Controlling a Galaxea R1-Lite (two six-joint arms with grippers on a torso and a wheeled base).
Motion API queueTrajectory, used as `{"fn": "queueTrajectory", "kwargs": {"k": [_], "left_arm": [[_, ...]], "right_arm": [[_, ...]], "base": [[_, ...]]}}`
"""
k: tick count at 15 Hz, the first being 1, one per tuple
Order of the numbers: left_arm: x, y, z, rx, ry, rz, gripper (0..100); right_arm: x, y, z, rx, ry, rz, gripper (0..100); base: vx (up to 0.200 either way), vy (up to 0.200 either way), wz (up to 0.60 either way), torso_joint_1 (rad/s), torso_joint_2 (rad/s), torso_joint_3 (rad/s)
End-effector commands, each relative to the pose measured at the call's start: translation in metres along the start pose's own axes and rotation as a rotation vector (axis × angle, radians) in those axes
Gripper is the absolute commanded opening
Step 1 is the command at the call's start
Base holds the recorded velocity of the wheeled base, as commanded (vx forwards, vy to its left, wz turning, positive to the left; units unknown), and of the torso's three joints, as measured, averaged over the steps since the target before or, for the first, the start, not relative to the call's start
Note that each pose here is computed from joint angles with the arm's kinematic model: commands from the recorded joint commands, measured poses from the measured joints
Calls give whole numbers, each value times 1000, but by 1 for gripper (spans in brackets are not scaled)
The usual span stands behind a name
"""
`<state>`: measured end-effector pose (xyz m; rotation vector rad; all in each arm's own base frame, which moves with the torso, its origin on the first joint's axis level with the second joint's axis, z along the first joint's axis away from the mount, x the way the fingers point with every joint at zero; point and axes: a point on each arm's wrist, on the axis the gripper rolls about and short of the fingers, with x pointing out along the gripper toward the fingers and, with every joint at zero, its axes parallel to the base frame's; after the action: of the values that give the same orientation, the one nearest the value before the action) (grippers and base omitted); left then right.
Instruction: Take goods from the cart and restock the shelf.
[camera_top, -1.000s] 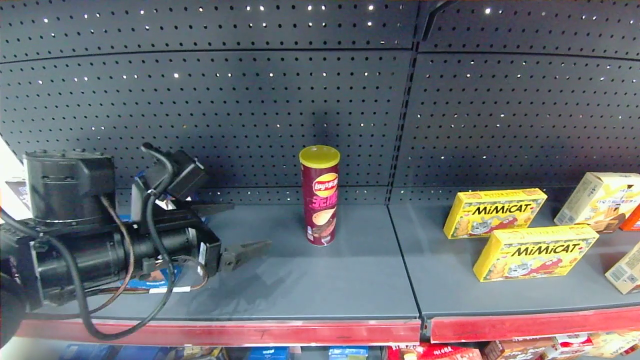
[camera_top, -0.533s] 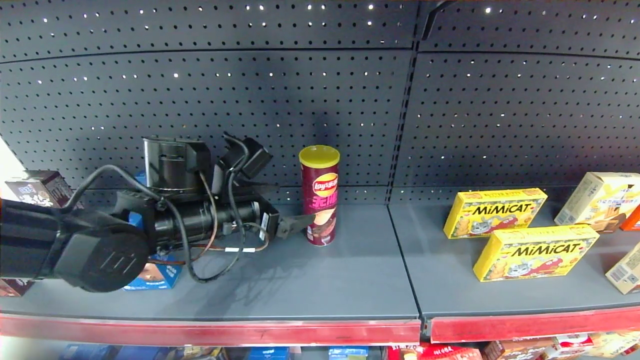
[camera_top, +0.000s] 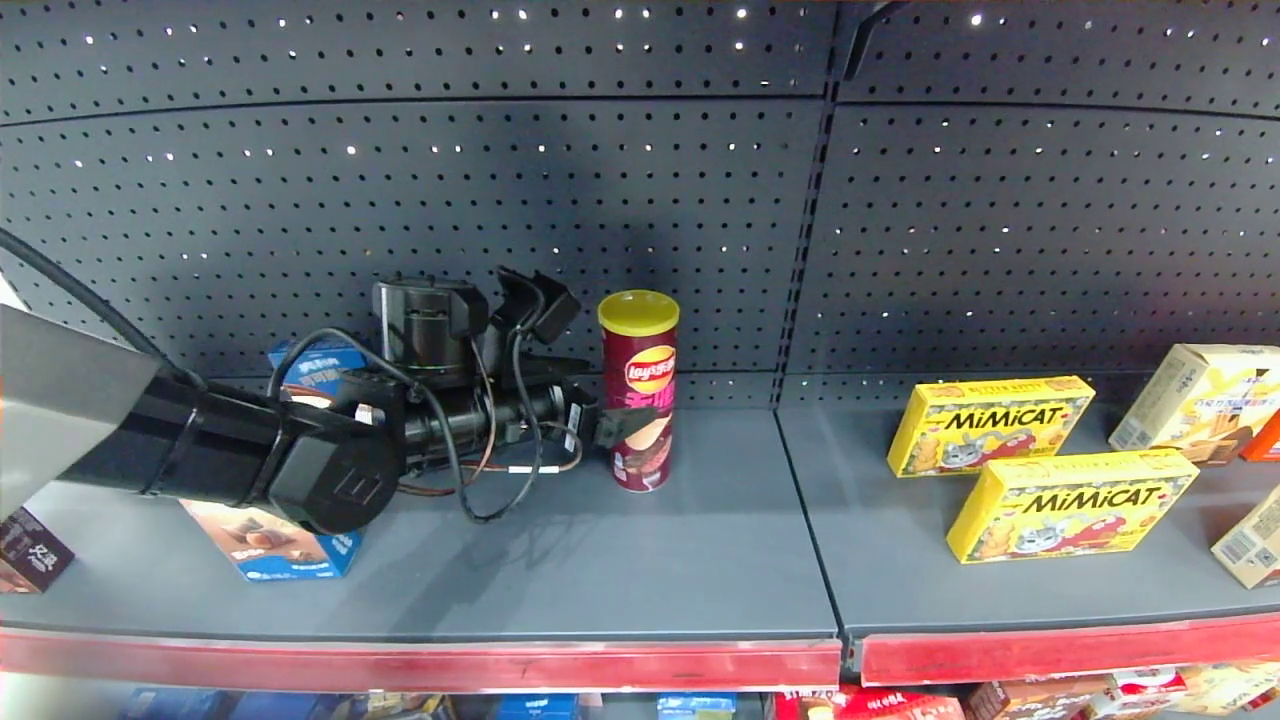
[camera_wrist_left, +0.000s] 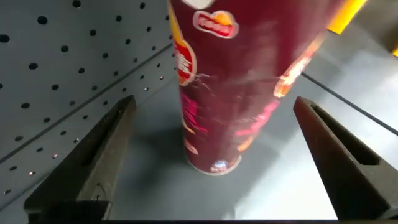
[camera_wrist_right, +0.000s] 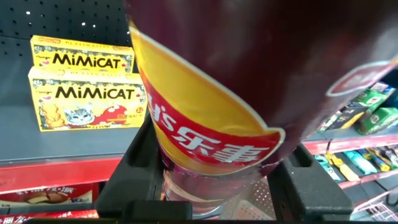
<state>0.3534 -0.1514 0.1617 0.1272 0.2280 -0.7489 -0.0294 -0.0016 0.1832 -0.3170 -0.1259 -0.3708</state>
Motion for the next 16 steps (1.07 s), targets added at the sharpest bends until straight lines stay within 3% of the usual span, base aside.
{"fn": "queueTrajectory", "kwargs": {"k": [1,5,11,16], "left_arm": [[7,3,-3,-3,2,2,100],[11,5,0,-17,-11,3,100],[20,-1,6,-5,-32,-18,100],[29,2,1,-9,-23,-16,100]], "right_arm": [[0,0,0,0,-1,-1,0],[0,0,-1,-13,1,1,0],[-10,2,-14,-40,5,11,0],[-13,2,-14,-40,6,13,0]], "base": [[0,0,0,0,0,0],[0,0,0,0,0,0],[0,0,0,0,0,0],[0,0,0,0,0,0]]}}
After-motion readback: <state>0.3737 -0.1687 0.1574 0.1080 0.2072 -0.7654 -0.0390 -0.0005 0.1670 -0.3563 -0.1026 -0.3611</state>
